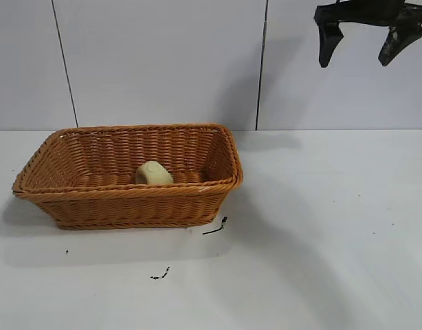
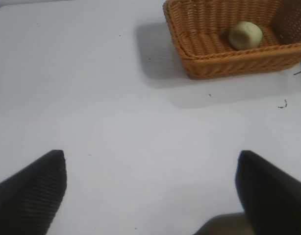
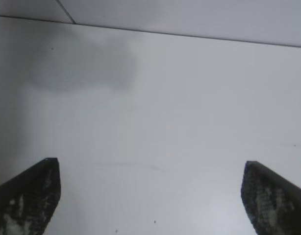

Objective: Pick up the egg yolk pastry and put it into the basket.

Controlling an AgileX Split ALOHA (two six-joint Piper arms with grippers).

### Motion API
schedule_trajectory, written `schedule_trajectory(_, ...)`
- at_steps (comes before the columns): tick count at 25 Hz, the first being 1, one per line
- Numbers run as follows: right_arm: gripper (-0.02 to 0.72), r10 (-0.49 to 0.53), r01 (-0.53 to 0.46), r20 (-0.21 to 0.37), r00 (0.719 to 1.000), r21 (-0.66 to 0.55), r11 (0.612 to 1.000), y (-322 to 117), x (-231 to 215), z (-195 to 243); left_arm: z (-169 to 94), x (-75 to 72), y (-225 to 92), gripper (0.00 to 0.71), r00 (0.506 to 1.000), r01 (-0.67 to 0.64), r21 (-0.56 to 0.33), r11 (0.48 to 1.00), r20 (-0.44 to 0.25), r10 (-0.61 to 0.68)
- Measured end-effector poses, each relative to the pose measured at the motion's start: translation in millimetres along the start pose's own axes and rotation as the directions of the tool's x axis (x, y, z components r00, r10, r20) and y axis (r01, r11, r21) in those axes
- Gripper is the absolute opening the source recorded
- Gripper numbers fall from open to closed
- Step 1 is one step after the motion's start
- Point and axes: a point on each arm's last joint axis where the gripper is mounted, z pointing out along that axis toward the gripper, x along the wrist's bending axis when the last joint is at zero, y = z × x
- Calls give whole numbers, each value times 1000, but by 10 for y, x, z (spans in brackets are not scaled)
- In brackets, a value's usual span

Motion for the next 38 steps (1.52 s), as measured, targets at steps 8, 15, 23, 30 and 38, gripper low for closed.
schedule_trajectory(8,693,-3,3,8,1000,0,1000,-747,-67,-996,0,0,0,696,1000,0,0,1000,0,0)
schedule_trajectory(15,693,-2,2,7,1000,-22,1000,-1673,-123,-1586,0,0,0,696,1000,0,0,1000,0,0)
schedule_trajectory(23,693,-2,2,7,1000,-21,1000,-2871,-177,-1709,0,0,0,696,1000,0,0,1000,0,0)
schedule_trajectory(30,693,4,-9,-22,1000,-217,976,-3727,-189,-1522,0,0,0,696,1000,0,0,1000,0,0)
schedule_trajectory(38,693,-22,0,-39,999,-490,872,-4168,-197,-1687,0,0,0,696,1000,0,0,1000,0,0)
